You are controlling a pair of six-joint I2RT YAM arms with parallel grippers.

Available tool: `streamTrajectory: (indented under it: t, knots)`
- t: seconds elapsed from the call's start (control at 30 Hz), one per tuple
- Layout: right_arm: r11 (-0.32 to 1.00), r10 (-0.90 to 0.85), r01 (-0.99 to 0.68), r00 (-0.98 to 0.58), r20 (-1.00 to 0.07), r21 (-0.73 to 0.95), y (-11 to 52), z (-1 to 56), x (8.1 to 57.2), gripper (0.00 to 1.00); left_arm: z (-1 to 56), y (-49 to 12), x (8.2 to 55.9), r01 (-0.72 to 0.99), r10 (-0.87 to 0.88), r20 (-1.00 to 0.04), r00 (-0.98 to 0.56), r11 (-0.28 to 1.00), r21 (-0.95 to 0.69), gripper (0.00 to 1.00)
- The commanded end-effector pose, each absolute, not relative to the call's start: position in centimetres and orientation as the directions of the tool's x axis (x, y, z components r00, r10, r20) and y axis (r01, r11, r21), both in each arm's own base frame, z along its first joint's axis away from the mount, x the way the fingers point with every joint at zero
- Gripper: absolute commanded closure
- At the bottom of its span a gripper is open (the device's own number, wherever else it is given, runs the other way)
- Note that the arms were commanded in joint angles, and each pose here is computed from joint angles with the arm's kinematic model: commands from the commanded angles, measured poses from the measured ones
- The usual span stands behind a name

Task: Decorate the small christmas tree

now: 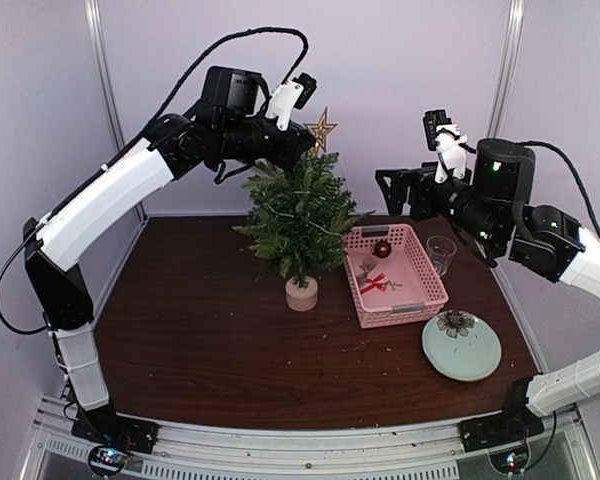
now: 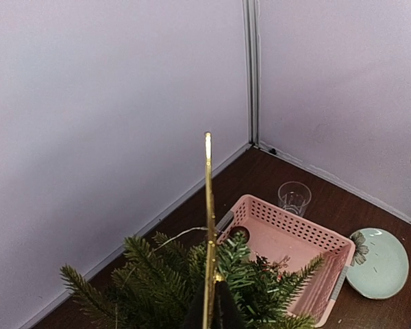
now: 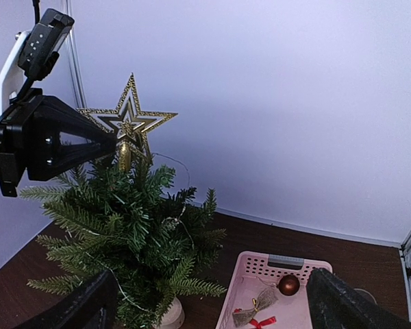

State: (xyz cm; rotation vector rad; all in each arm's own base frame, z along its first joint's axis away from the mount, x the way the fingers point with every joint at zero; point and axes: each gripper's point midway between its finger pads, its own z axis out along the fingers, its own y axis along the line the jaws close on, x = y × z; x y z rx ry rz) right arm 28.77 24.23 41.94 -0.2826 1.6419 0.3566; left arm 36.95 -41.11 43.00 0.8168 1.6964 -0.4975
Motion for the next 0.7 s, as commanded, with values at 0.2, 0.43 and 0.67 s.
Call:
streamTrajectory:
  t: [0.2,0.43,0.67]
  knots:
    - [0.92,0.059,-0.381,-0.092,-0.994,0.09,23.8,42.4,28.8,0.0,44.1,-38.9,36.3,0.712,0.278,-0.952,-0.128,0.694,0.107,1.0]
    - [0.918,0.058,-0.385,-0.093,-0.994,0.09,24.0,42.4,28.9,0.0,44.7,-38.8,35.9,0.72,0.26,-0.957,-0.129,0.688,0.09,0.84]
    - [0.919,0.058,-0.384,-0.093,-0.994,0.09,23.9,42.4,28.9,0.0,45.3,-38.9,35.4,0.735,0.234,-0.965,-0.121,0.675,0.072,0.71]
